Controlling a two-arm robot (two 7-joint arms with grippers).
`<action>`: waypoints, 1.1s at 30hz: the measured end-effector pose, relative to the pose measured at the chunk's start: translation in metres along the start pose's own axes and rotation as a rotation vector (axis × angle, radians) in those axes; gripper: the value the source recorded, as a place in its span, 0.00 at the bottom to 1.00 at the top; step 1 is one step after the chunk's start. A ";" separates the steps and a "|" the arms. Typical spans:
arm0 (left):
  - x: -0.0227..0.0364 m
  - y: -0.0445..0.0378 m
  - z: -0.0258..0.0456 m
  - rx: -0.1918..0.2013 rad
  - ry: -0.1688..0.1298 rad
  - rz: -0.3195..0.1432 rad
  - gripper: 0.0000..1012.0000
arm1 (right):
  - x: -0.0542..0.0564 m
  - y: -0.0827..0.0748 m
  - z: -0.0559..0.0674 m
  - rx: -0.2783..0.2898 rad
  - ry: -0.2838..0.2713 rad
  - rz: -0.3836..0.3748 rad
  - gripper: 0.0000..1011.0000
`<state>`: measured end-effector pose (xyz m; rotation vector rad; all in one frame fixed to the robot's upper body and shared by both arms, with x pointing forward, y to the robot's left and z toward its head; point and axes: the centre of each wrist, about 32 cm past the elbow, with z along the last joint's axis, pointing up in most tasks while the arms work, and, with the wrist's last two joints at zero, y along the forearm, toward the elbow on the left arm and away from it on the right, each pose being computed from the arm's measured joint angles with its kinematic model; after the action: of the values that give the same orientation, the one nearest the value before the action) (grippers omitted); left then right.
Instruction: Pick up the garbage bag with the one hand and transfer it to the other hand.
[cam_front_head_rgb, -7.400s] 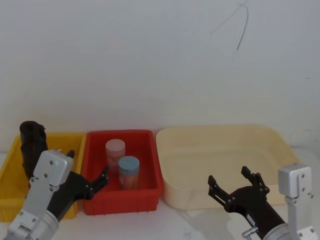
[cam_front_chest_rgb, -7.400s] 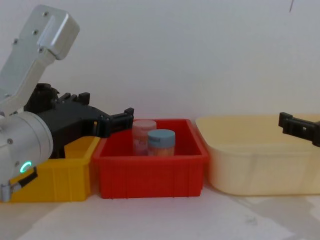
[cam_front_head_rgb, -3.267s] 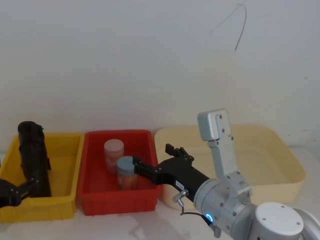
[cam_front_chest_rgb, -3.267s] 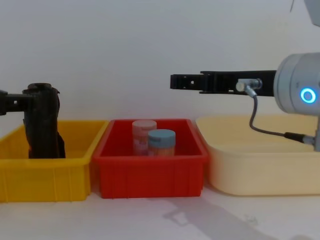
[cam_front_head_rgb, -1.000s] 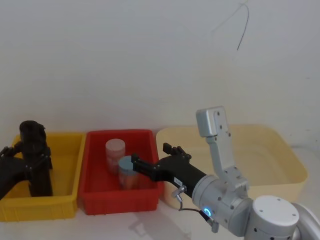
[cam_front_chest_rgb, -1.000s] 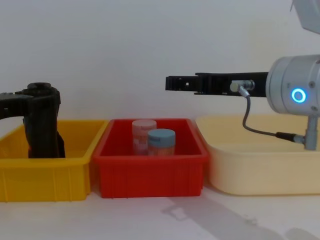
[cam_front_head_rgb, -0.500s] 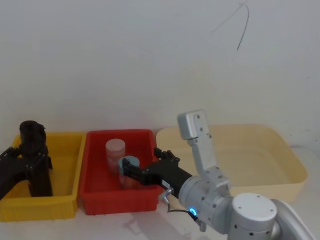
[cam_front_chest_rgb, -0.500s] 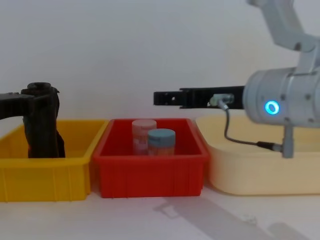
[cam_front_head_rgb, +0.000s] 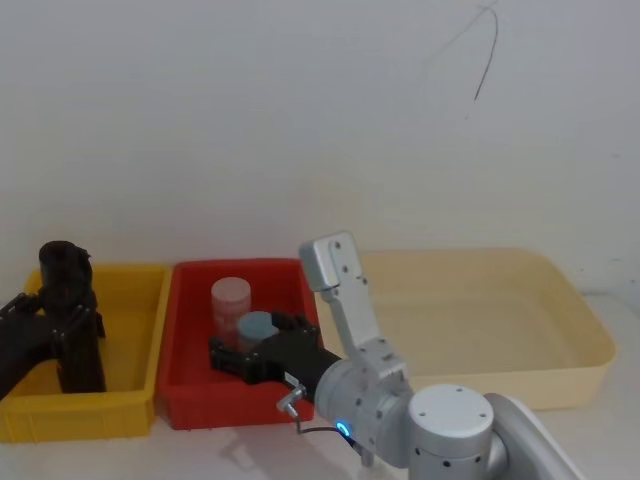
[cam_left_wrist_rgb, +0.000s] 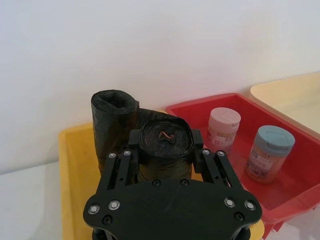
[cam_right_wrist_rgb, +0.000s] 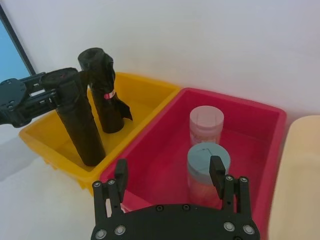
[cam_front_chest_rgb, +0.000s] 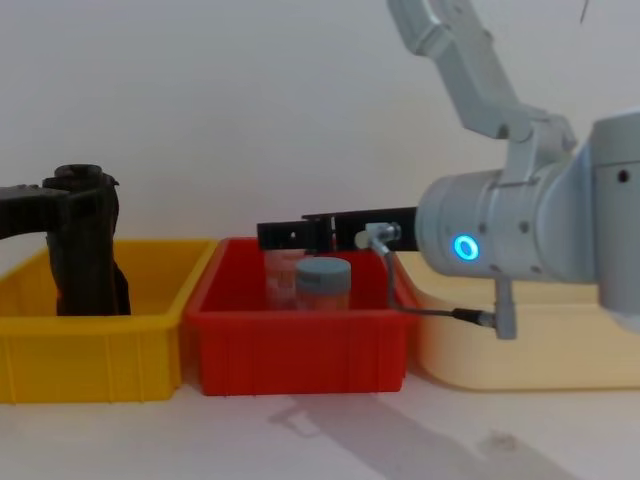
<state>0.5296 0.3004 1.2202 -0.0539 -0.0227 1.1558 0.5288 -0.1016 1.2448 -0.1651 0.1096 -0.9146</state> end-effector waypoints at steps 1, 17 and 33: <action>0.0000 0.0000 0.0000 0.000 0.000 0.000 0.55 | -0.001 0.001 0.000 -0.001 -0.002 0.001 0.99; 0.0002 -0.0001 -0.0002 -0.001 0.000 -0.001 0.55 | 0.002 0.028 0.010 0.009 -0.040 -0.009 0.99; 0.0002 -0.0001 -0.0002 -0.001 0.000 -0.001 0.55 | 0.015 0.046 0.009 -0.021 -0.103 -0.035 0.99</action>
<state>0.5297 0.3005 1.2199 -0.0544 -0.0231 1.1553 0.5753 -0.0848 1.2450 -0.2337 0.0206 -0.9388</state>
